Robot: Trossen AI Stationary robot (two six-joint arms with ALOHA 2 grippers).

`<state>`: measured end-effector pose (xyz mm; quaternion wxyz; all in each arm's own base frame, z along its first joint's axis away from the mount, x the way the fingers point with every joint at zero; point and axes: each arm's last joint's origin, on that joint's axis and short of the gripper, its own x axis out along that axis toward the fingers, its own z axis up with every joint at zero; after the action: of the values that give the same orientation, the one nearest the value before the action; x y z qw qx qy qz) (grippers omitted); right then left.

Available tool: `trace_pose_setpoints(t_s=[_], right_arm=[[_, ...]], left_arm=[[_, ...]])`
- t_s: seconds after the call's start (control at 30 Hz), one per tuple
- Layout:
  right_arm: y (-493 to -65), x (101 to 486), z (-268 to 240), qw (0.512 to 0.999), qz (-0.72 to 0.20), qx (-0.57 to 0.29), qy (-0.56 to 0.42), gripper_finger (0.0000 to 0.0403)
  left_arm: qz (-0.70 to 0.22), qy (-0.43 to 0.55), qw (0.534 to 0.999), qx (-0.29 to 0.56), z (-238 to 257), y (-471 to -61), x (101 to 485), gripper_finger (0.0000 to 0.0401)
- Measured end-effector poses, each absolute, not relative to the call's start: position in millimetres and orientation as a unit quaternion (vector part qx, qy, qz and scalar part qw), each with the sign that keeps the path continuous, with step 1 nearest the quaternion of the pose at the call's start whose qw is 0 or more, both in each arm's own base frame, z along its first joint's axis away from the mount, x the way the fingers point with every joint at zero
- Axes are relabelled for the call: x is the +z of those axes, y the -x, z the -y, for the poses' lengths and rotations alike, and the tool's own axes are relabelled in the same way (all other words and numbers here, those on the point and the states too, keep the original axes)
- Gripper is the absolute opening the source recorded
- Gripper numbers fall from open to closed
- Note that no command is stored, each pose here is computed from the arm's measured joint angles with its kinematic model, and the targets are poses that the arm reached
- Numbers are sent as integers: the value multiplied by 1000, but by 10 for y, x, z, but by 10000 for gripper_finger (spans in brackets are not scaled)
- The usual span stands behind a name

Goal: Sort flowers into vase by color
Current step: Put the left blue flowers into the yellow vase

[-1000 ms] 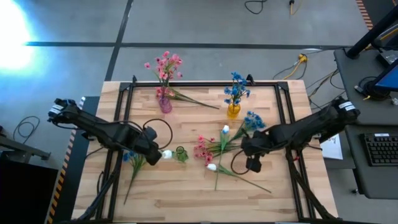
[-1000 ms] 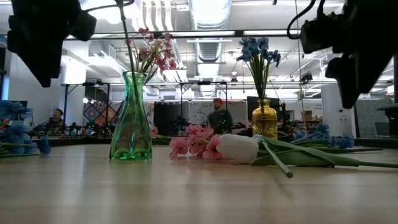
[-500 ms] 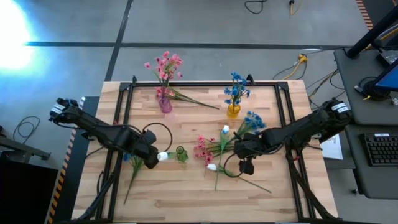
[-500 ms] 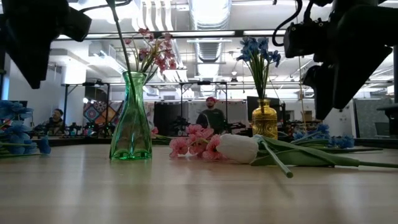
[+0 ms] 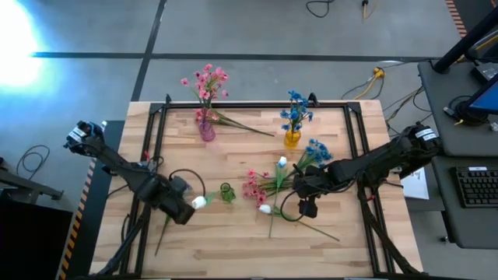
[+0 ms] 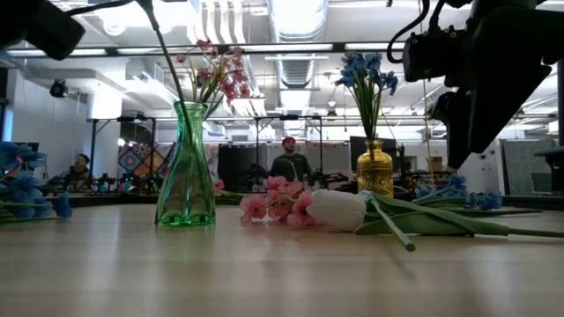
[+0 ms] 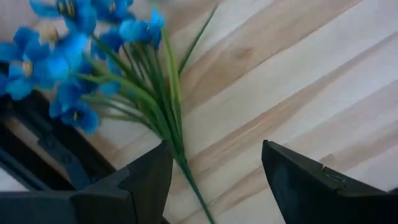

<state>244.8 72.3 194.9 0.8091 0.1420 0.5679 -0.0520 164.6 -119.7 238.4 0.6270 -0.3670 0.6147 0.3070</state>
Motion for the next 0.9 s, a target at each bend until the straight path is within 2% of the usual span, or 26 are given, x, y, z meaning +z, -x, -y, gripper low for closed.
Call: trace_pose_setpoints(t_s=[0.13,0.37,0.9], right_arm=[[-2448,1951,-723,809,-567,-52,-142,325],[-2448,1951,-723,809,-567,-52,-142,325],[-2450,1952,-723,810,-566,-53,-143,325]], left_arm=[[-627,361,609,324,1299,-1637,2297,233],[-680,346,537,359,1374,-1636,2029,233],[-690,320,534,369,1543,-1650,1848,232]])
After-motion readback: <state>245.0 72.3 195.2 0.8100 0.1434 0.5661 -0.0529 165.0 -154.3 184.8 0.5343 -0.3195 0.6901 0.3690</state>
